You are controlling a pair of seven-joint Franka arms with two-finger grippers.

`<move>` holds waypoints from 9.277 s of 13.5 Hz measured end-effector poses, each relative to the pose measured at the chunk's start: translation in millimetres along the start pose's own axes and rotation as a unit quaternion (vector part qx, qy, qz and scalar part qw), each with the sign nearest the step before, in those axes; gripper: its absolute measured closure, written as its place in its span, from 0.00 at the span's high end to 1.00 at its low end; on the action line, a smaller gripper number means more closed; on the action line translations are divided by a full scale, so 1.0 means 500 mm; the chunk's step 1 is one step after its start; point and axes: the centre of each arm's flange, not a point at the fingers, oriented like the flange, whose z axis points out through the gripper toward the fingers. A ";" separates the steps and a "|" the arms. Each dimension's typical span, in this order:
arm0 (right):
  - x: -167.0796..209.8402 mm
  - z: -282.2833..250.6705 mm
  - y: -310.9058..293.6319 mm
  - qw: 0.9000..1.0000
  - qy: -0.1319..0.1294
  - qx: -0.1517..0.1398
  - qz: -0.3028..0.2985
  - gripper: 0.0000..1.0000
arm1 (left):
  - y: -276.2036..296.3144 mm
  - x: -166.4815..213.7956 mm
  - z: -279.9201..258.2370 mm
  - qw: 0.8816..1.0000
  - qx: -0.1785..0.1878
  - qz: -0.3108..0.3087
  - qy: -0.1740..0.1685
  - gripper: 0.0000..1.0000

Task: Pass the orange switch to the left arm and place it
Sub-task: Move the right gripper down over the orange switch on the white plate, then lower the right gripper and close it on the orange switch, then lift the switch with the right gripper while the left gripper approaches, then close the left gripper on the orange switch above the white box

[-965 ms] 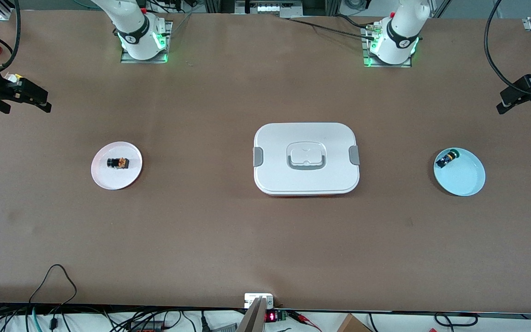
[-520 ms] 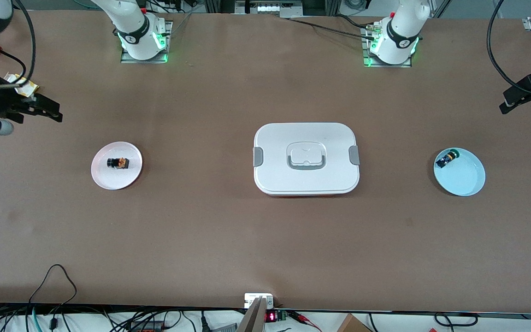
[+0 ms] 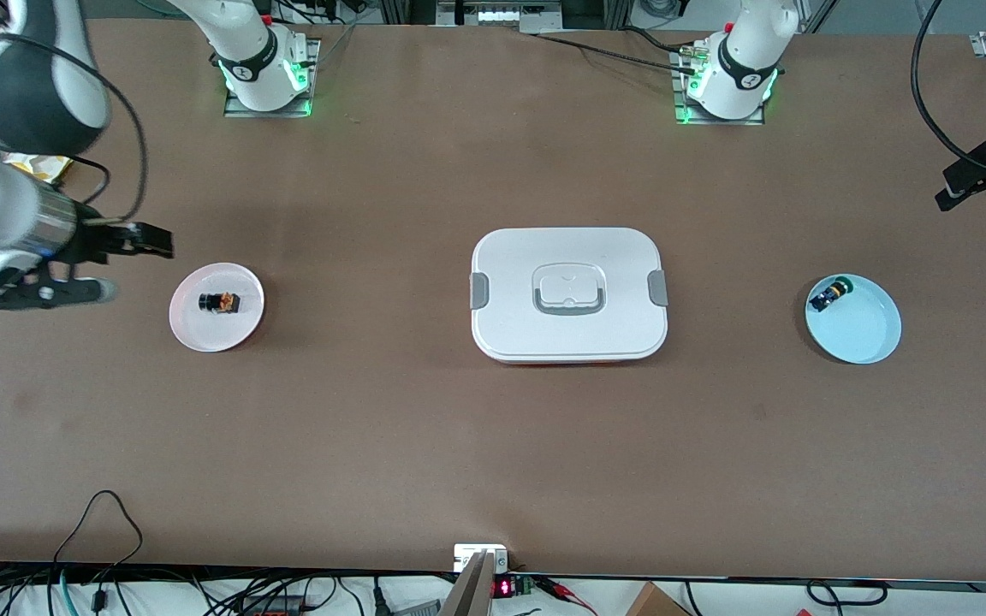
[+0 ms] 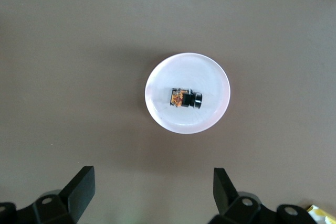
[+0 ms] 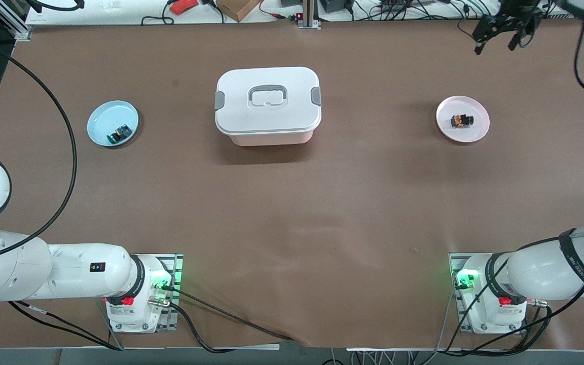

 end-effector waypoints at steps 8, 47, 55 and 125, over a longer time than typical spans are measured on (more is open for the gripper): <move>0.104 0.195 0.056 1.000 -0.011 -0.015 0.016 1.00 | 0.003 0.003 0.006 1.000 0.000 0.001 -0.003 1.00; -0.048 0.620 0.098 0.994 0.094 -0.013 0.059 1.00 | 0.014 0.014 0.031 1.000 0.001 0.005 -0.015 1.00; -0.048 0.618 0.095 0.994 0.095 -0.013 0.057 0.72 | 0.014 0.014 0.031 1.000 0.001 0.006 -0.015 1.00; 0.014 -0.016 -0.712 0.480 0.579 0.496 -0.435 0.72 | 0.693 -0.042 0.270 0.757 -0.629 0.047 -0.168 0.41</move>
